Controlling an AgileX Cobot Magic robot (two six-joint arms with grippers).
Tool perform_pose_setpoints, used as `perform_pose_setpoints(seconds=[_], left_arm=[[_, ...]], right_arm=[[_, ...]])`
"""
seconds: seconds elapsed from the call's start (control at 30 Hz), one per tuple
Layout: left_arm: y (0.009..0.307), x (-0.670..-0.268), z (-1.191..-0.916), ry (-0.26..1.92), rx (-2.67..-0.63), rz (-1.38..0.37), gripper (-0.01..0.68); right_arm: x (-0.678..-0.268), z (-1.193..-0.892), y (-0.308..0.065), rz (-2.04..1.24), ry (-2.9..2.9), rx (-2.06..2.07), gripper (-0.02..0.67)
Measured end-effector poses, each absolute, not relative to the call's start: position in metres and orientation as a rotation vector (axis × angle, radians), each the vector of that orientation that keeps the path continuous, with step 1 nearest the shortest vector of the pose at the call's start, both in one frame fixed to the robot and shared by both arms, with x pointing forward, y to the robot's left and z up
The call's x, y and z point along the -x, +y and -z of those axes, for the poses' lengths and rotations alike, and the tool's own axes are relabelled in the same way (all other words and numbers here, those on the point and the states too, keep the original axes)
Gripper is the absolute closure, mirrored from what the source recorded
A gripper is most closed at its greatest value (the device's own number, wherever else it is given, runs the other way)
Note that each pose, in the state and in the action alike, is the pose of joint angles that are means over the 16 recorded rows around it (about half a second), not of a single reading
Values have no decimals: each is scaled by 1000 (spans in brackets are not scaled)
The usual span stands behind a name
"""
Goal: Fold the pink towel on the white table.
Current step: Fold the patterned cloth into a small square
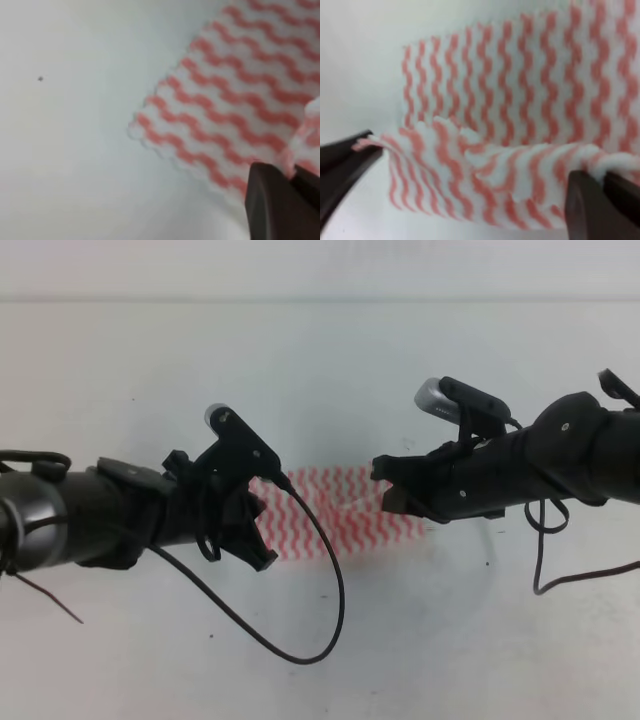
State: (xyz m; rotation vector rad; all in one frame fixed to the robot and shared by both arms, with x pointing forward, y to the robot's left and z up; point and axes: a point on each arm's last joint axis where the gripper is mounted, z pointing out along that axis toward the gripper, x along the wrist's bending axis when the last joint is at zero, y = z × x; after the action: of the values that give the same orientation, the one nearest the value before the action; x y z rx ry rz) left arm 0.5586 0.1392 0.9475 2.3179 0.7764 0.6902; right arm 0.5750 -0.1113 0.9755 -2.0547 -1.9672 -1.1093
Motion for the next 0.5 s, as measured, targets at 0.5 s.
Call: perform_pose_setpoints(seconds=[0.5], left_arm=[[136,-569,-939,812,-2322,-699,674]], right_arm=[[-588,-971,-118,1103,-1941,2087,663]])
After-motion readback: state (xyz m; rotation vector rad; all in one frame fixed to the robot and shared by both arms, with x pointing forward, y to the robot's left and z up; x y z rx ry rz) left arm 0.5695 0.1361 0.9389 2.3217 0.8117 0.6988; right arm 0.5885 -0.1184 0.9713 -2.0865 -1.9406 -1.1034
